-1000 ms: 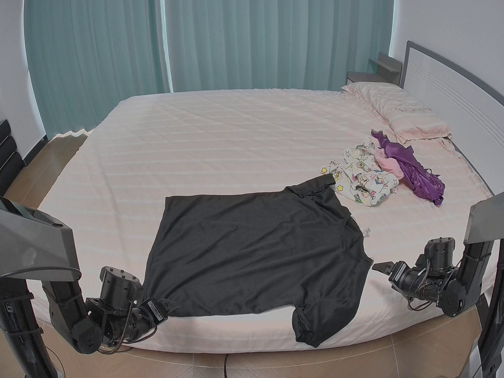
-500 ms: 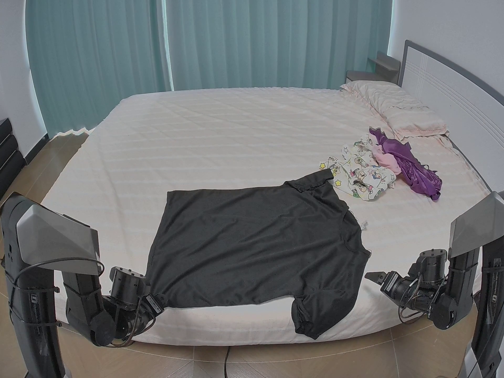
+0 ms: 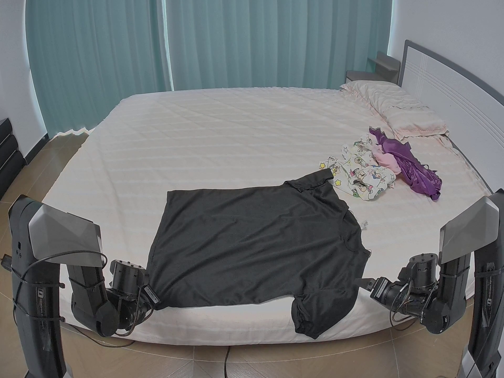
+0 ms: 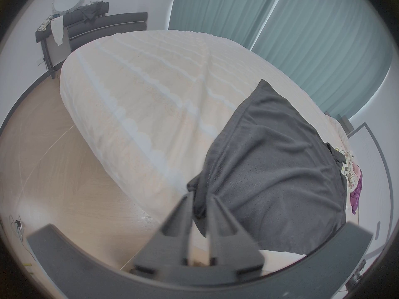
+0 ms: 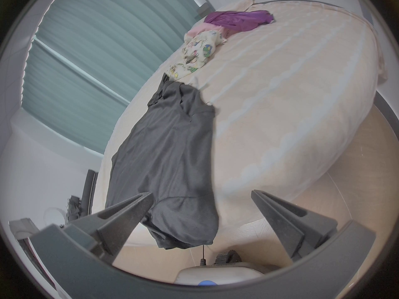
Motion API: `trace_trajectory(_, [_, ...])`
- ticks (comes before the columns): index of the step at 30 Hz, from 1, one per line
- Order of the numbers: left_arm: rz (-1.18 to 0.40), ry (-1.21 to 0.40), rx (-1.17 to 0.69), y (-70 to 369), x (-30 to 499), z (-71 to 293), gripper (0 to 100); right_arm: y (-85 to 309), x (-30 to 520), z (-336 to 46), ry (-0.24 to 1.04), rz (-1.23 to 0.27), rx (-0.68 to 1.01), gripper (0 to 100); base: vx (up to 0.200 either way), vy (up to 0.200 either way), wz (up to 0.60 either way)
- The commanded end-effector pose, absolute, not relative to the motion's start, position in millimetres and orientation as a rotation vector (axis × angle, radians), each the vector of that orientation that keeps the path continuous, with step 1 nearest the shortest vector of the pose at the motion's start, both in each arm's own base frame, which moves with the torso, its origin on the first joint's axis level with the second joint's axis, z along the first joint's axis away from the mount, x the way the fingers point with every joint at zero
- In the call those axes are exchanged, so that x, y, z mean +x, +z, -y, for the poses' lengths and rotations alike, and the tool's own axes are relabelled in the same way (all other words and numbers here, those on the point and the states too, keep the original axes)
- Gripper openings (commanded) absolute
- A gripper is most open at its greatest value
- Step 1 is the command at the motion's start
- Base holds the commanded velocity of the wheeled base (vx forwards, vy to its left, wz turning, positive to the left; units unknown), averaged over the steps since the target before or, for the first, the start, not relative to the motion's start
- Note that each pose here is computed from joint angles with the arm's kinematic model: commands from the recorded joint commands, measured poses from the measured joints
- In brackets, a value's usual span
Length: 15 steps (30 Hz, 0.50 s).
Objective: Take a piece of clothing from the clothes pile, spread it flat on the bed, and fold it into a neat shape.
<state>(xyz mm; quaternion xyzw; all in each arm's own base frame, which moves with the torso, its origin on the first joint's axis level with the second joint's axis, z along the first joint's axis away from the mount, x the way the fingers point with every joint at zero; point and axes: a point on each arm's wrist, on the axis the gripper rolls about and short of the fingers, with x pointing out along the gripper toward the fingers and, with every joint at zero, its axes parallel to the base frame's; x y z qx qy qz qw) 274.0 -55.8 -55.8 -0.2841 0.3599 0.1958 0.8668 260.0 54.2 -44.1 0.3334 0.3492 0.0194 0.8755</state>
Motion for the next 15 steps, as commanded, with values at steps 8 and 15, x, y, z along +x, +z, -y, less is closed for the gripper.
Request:
trace_trajectory(8, [-0.720, 0.451, -0.633, -49, 274, 41, 0, -63, 293, -76, 0.097, -0.758, 0.621, 100, 0.000, 0.000, 0.00])
trace_trajectory(15, [-0.725, 0.451, -0.633, -50, 274, 40, 0, -66, 320, -80, 0.092, -0.713, 0.624, 0, 0.000, 0.000, 0.00])
